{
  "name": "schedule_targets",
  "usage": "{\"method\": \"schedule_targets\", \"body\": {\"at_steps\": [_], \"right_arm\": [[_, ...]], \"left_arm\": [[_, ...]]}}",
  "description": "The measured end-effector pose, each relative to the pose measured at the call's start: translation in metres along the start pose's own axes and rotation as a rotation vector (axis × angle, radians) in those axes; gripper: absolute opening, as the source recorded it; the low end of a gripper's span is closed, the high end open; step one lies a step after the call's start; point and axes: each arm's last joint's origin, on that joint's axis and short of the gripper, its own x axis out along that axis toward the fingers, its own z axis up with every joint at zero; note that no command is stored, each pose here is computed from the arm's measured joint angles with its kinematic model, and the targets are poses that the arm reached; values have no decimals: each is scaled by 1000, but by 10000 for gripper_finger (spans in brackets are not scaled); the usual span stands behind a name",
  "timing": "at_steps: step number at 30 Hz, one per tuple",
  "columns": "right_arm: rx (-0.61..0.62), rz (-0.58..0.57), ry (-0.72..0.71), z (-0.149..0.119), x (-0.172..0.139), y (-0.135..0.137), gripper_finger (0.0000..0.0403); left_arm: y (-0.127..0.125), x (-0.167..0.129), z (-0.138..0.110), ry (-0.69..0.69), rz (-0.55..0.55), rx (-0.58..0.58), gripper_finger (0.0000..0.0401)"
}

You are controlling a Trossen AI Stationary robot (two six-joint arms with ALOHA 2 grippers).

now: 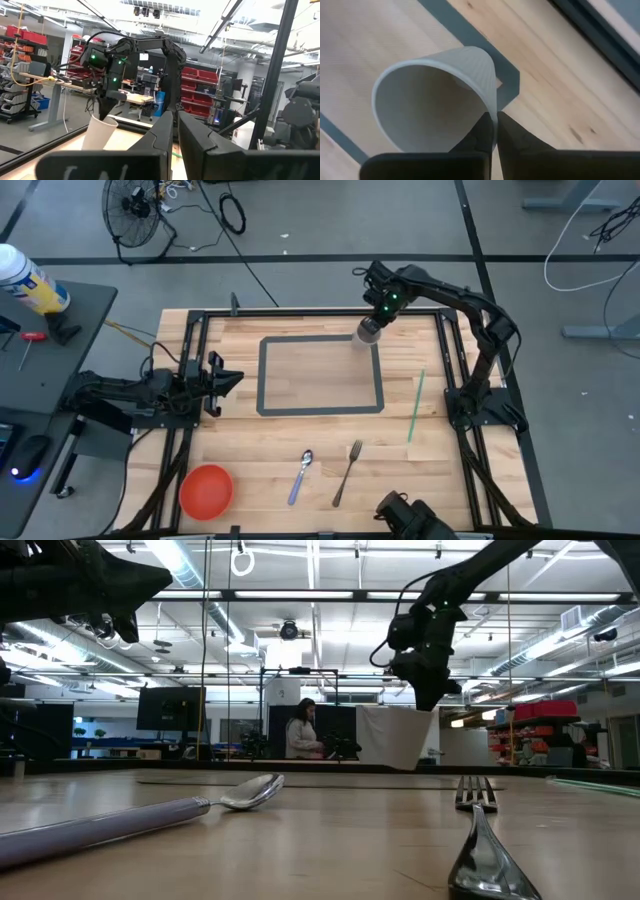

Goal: Pick & Place Utensil
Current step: Put the white cup on the top right of the mat, then put the green straw into the white cup

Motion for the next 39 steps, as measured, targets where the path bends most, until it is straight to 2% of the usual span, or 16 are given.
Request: {"method": "schedule_targets", "body": {"at_steps": [4, 12, 22, 27, 34, 39], "right_arm": [[10, -4, 57, -1, 8, -2, 13], [-5, -5, 58, -1, 9, -2, 24], [-25, -4, 51, -1, 8, -2, 103], [-68, -33, -22, -7, -18, 1, 139], [-115, -132, -112, -44, -75, 25, 156], [-195, -68, -152, -90, -68, 60, 147]], "left_arm": [[0, 0, 0, 0, 0, 0, 32], [0, 0, 0, 0, 0, 0, 32], [0, 0, 0, 0, 0, 0, 32], [0, 0, 0, 0, 0, 0, 32], [0, 0, 0, 0, 0, 5, 32], [0, 0, 0, 0, 0, 6, 32]]}}
